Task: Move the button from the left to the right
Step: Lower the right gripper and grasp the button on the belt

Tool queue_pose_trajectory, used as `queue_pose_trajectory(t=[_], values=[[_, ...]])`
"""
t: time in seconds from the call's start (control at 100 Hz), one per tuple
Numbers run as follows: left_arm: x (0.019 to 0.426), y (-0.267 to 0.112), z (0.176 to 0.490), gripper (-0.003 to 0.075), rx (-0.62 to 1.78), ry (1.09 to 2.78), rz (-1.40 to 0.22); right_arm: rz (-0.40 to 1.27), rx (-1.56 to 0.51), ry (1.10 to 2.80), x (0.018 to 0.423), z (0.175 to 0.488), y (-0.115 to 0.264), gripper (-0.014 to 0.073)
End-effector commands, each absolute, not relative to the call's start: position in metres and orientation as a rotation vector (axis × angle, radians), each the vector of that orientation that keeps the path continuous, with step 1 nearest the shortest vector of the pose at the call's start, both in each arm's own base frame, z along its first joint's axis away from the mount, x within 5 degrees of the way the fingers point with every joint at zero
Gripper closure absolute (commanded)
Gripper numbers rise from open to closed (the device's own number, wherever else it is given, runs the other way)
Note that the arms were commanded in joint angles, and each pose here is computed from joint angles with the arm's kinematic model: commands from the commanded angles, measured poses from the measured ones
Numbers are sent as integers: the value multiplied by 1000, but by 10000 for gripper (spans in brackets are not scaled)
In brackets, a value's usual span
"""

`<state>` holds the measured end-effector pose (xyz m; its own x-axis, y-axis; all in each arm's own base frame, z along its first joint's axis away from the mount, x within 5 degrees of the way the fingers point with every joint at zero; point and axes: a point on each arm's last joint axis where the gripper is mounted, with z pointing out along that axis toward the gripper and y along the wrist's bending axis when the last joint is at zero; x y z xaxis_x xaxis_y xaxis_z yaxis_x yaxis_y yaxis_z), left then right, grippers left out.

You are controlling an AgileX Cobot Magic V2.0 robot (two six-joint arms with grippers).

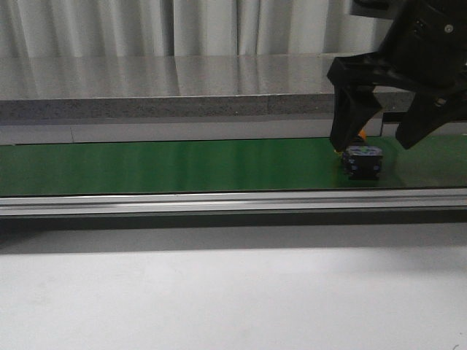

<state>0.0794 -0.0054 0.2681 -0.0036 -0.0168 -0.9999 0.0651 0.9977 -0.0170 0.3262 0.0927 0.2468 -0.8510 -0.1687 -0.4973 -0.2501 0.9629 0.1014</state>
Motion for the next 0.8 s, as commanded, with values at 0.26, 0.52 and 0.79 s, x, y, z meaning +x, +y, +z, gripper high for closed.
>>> queue_pose_trajectory(t=[0.26, 0.52, 0.79], values=[[79, -3, 283, 741, 9, 1483, -63, 127, -366, 2520, 345, 248, 91, 23], [79, -3, 283, 741, 9, 1483, -63, 124, -375, 2563, 343, 247, 91, 473], [79, -3, 283, 741, 9, 1483, -63, 15, -444, 2553, 348, 291, 85, 484]])
